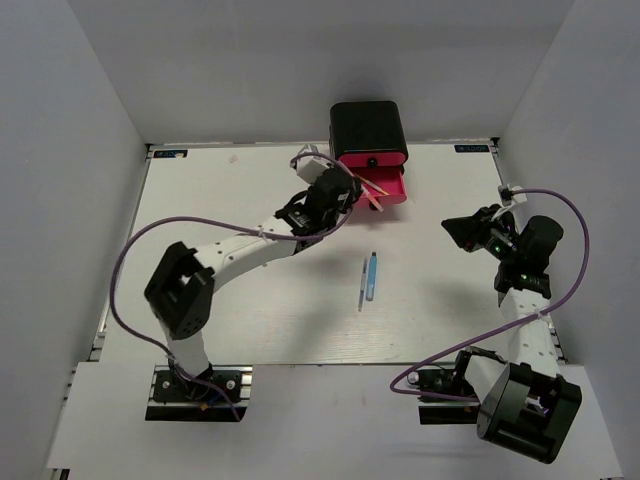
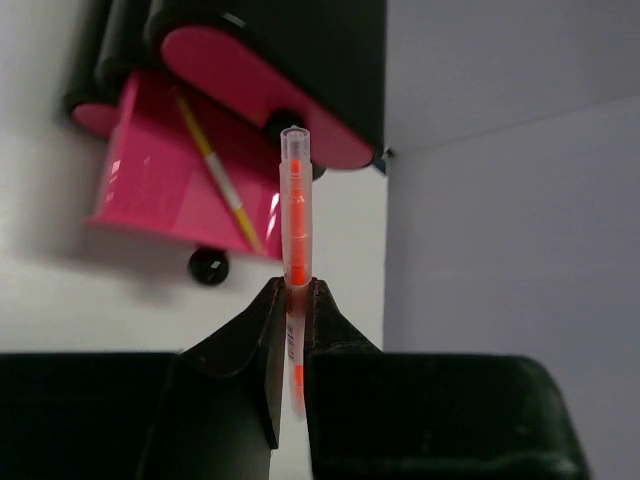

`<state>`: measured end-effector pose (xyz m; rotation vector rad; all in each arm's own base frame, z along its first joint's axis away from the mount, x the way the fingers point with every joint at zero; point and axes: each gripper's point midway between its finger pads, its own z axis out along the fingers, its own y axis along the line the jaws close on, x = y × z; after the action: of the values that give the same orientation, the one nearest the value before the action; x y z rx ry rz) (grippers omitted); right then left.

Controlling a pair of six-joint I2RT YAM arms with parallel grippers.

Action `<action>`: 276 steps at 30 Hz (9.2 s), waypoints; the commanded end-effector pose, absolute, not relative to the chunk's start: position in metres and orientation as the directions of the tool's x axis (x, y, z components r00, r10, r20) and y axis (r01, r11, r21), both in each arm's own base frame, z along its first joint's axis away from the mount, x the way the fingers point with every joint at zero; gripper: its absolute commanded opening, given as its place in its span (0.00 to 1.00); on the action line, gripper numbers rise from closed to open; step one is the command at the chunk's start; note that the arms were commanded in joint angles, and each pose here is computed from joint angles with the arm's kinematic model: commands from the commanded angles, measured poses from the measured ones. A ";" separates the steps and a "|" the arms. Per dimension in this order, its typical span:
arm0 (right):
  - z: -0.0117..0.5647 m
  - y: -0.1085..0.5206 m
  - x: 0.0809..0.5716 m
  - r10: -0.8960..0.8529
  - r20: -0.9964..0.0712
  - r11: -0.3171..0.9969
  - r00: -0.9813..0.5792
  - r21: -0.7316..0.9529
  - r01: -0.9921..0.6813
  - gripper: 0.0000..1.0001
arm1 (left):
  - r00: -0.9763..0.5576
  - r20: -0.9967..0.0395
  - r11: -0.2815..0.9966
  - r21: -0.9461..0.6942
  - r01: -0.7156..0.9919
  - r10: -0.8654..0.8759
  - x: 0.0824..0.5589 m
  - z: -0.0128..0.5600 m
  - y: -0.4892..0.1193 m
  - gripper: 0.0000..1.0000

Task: Sort the stationery into containers
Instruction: Place the pen in the storage box, then pick up the pen from the center of the board, then place the pen in the drawer, then close the drawer at the center of the board.

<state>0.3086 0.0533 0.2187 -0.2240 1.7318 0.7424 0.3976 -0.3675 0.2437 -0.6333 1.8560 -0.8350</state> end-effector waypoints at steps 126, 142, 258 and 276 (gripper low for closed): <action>-0.023 0.263 0.227 -0.716 -0.362 0.591 -0.597 0.141 -0.795 0.17 | -0.767 -0.614 0.863 -0.476 0.170 -0.187 0.159 0.123 -0.177 0.99; 0.174 0.341 0.279 -0.526 -0.816 0.263 -0.240 0.112 -0.958 0.05 | -0.759 -0.621 0.857 -0.485 0.176 -0.195 0.159 0.127 -0.177 0.99; 0.133 0.177 0.525 -0.423 -0.895 0.791 -0.138 -0.291 -0.539 0.00 | -0.764 -0.624 0.829 -0.508 0.234 -0.167 0.165 0.123 -0.197 0.99; 0.156 0.176 0.552 -0.330 -0.942 0.871 -0.063 -0.278 -0.405 0.00 | -0.755 -0.634 0.808 -0.527 0.264 -0.167 0.171 0.130 -0.209 0.99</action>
<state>0.5331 0.1697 0.1199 -0.6423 1.7756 0.0794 0.1674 -0.2004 0.1136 0.0486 2.3529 -0.7448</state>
